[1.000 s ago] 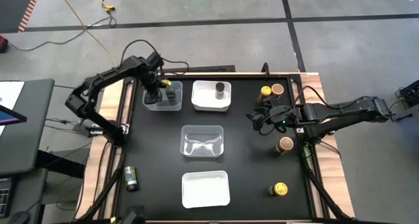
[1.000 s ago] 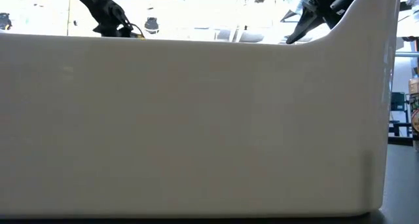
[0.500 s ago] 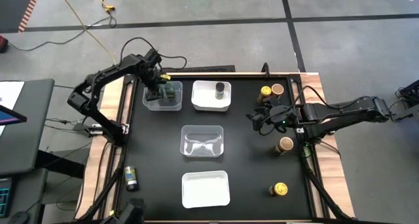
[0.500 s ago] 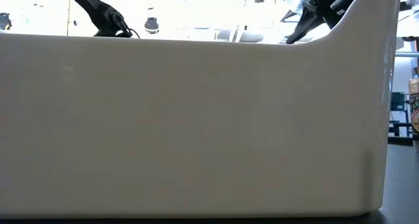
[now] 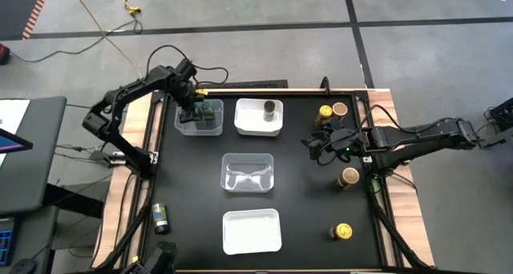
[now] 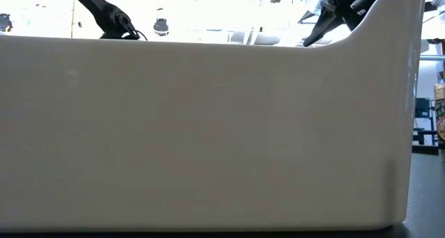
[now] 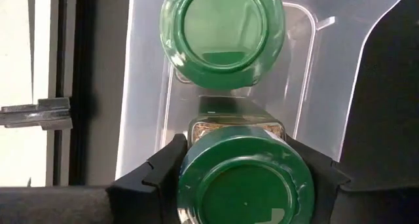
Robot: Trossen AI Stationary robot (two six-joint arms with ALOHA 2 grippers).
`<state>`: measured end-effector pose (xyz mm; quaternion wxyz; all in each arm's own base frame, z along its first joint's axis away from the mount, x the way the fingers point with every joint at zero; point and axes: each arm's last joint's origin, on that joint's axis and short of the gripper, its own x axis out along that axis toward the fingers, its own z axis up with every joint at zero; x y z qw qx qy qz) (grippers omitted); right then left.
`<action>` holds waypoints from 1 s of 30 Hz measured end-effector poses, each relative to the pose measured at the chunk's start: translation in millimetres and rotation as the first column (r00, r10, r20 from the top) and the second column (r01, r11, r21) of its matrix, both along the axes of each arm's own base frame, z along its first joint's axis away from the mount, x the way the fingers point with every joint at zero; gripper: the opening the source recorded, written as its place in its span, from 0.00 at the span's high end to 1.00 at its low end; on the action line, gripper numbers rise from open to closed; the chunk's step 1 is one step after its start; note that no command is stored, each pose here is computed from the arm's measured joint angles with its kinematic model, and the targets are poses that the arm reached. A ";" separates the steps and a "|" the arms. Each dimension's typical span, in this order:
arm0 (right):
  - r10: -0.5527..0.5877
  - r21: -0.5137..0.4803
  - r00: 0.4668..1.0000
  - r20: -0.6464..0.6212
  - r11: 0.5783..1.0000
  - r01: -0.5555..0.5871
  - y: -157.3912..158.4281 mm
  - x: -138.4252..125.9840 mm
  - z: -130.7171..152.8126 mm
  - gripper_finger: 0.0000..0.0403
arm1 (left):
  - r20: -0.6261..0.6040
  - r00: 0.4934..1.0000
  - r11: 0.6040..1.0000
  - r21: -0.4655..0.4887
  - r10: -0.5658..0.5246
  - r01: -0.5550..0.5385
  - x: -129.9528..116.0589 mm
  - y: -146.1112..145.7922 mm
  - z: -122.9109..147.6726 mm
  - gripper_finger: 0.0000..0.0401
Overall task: Sort spices by type
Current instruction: Put the green seasoning bottle into the top transparent bin
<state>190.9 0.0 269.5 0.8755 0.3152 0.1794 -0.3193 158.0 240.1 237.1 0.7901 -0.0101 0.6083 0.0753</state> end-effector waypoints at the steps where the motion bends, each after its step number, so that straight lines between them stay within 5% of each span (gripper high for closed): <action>1: 0.000 0.000 1.000 0.000 1.000 0.000 0.0 0.0 0.0 0.21 | -0.001 1.000 1.000 -0.001 0.002 -0.002 -0.9 -0.2 -2.3 0.51; 8: -0.001 0.001 1.000 0.000 1.000 0.001 0.0 0.0 0.0 0.21 | 0.008 1.000 0.999 -0.024 0.031 -0.030 -4.9 -5.4 -21.7 0.51; 30: -0.001 0.001 1.000 0.000 1.000 0.001 0.0 0.0 -0.1 0.21 | 0.025 0.997 0.997 0.041 0.070 -0.071 -7.7 5.0 -17.6 0.51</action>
